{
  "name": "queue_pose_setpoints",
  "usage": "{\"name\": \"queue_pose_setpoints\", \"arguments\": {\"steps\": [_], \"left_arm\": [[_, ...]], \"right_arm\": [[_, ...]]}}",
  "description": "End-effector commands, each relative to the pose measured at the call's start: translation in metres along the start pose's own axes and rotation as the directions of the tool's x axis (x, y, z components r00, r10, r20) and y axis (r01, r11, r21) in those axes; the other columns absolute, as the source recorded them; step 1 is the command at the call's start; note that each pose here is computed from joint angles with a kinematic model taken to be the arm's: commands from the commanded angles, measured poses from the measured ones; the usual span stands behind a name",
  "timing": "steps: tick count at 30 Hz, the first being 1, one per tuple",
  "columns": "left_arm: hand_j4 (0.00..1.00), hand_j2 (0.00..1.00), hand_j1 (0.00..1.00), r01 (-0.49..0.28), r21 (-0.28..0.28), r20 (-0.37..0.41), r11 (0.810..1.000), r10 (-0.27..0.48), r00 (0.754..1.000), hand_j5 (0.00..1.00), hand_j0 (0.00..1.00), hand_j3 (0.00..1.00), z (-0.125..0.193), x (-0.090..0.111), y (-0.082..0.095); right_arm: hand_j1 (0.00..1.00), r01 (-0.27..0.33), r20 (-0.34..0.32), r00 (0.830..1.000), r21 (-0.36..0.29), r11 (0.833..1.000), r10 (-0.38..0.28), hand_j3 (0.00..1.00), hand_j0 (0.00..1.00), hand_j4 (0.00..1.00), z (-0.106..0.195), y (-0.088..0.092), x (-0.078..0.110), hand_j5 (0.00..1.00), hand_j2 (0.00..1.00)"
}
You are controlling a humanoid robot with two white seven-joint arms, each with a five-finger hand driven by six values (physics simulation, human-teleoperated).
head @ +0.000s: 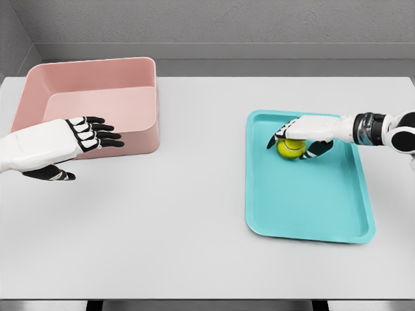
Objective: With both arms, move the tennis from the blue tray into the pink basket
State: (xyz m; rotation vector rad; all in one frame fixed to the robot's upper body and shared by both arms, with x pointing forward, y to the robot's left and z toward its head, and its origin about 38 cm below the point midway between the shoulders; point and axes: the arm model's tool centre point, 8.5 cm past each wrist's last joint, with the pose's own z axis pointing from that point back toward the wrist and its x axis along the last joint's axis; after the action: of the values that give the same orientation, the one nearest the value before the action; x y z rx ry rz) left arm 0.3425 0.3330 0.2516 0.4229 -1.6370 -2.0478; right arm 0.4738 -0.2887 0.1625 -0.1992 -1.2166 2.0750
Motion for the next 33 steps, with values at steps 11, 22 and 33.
{"name": "queue_pose_setpoints", "arguments": {"steps": [11,22,33], "left_arm": [[1.0,1.0,1.0,-0.005,0.004,-0.001,1.0,0.005,1.0,1.0,1.0,1.0,0.0,0.0,0.0],[1.0,1.0,1.0,-0.005,0.002,0.0,1.0,0.005,1.0,1.0,1.0,1.0,0.0,0.0,0.0],[1.0,1.0,1.0,-0.005,0.002,0.0,1.0,0.005,1.0,1.0,1.0,1.0,0.0,0.0,0.0]], "right_arm": [[0.6,0.007,0.0,1.0,-0.005,1.0,-0.007,0.6,0.6,0.6,0.0,0.0,0.0,0.6,0.6],[0.53,-0.025,0.011,1.0,-0.076,0.997,0.025,0.53,0.53,0.53,0.012,-0.023,0.006,0.53,0.53],[0.46,-0.163,0.072,0.982,-0.148,0.975,0.175,0.46,0.46,0.46,0.036,-0.049,0.049,0.46,0.46]]}}
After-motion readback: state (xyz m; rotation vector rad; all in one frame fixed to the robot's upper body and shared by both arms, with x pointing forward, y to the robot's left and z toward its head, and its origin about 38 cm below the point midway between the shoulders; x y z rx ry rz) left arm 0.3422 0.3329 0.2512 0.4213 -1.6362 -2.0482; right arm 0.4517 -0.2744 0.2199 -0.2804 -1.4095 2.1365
